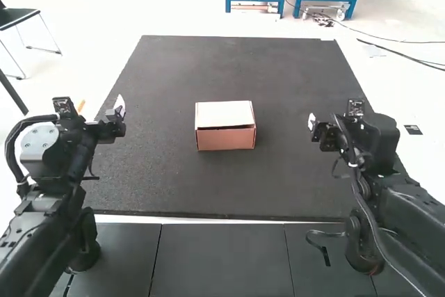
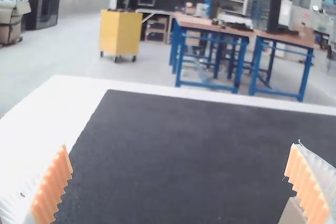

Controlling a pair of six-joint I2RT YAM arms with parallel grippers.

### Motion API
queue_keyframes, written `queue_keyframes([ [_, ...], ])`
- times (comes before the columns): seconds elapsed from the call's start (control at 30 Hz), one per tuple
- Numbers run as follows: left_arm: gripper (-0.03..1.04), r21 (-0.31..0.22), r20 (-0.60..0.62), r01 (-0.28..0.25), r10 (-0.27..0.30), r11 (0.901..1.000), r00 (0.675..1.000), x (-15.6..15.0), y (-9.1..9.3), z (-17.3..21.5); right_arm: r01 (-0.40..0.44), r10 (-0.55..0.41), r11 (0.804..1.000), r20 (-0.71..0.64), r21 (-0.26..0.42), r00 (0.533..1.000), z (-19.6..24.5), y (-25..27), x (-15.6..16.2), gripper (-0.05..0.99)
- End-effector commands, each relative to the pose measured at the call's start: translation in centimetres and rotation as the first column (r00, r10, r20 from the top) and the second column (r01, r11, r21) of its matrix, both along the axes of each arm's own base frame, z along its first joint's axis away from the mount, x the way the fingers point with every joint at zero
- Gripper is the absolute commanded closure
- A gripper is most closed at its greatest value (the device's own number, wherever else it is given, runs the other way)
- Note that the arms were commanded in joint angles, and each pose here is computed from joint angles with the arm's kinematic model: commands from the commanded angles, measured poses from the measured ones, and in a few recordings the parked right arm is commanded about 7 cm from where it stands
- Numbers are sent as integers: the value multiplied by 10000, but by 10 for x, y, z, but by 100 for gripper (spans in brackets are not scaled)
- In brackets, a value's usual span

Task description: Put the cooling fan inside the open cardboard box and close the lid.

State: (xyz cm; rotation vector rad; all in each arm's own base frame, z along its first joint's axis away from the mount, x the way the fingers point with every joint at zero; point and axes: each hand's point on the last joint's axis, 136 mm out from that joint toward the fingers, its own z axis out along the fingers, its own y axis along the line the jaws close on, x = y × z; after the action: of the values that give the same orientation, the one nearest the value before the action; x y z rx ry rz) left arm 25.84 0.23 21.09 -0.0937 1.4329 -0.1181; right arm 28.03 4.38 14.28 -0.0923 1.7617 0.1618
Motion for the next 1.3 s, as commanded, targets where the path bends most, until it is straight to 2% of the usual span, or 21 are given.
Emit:
queue_keyframes([
  [0.0, 5, -223, 418, 89, -80, 9997, 9991, -10, -1, 7, -205, 200, 9998, 853, 56, 9962, 17, 4, -5, 3],
  [0.13, 5, -437, 18, 185, -184, 9989, 9998, -13, -2, -4, -264, 227, 9995, 1864, 175, 9822, 37, 3, -14, 3],
  [0.3, 5, -418, -732, 239, -269, 9988, 9970, -12, -4, -22, -373, 290, 9989, 2636, 266, 9642, 52, 3, -25, 3],
  [0.5, 5, -475, -1250, 568, -624, 9973, 9902, -12, -10, -35, -884, 775, 9958, 2902, 246, 9538, 57, 9, -37, 3],
  [1.1, 5, -460, -1416, 591, -651, 9972, 9878, -12, -11, -39, -1057, 892, 9927, 2346, 588, 9680, 44, 5, -40, 3],
  [1.27, 5, -458, -1401, 546, -605, 9975, 9883, -12, -10, -39, -266, 231, 9995, 1974, 152, 9800, 33, -6, -37, 3],
])
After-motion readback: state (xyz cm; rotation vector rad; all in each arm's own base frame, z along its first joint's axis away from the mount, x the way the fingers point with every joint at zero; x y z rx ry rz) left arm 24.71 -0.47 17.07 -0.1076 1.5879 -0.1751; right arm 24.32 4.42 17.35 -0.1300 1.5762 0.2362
